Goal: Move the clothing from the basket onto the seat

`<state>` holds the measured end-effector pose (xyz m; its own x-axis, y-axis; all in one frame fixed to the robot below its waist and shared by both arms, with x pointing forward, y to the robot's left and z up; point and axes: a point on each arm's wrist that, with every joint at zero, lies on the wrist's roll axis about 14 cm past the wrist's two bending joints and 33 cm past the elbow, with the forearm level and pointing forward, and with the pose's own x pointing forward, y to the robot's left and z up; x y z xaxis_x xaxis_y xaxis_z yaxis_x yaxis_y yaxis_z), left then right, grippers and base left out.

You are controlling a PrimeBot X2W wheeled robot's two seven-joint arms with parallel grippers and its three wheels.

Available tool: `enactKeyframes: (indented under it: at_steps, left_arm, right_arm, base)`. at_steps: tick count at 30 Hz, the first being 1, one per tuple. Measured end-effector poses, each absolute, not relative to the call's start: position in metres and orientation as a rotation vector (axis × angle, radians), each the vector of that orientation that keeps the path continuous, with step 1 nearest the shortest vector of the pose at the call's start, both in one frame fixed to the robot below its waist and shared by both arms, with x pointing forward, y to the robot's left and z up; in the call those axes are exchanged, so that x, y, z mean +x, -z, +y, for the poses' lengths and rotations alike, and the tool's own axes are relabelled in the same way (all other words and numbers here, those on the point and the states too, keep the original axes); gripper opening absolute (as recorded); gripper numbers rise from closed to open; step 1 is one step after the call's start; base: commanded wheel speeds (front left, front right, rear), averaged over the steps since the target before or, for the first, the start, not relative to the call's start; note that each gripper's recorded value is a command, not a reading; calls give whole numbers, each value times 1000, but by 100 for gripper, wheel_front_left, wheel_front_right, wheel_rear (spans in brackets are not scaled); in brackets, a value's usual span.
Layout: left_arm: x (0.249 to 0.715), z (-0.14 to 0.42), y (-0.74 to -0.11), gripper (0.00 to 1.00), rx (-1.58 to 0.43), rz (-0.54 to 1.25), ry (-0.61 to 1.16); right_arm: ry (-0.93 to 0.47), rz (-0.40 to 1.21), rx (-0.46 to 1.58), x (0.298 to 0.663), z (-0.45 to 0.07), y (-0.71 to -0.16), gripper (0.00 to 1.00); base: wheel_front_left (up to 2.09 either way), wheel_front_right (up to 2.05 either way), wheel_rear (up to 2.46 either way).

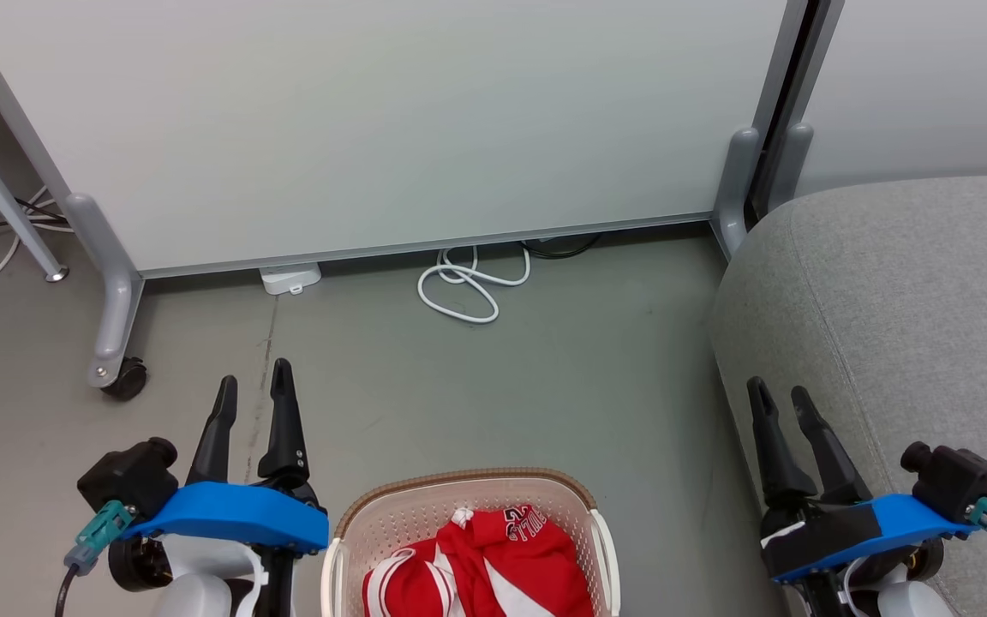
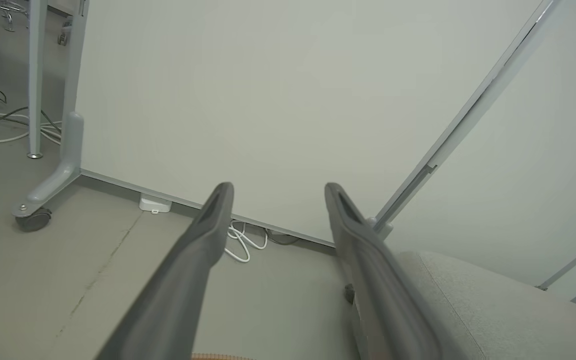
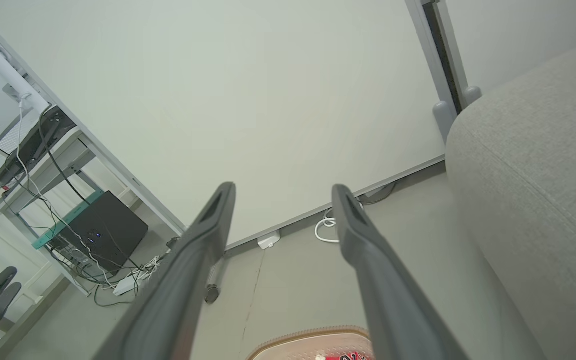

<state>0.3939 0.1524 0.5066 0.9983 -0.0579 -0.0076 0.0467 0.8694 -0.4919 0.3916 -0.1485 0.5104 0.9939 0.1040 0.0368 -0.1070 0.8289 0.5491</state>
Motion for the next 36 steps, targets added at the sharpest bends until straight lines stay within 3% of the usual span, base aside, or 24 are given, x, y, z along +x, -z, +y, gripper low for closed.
enactKeyframes:
  at_steps: [36]
  left_arm:
    - [399, 131, -523, 100, -165, -77, 146]
  right_arm:
    - [-226, -91, 235, 398, -120, -525, 100]
  base:
    - [0, 0, 0]
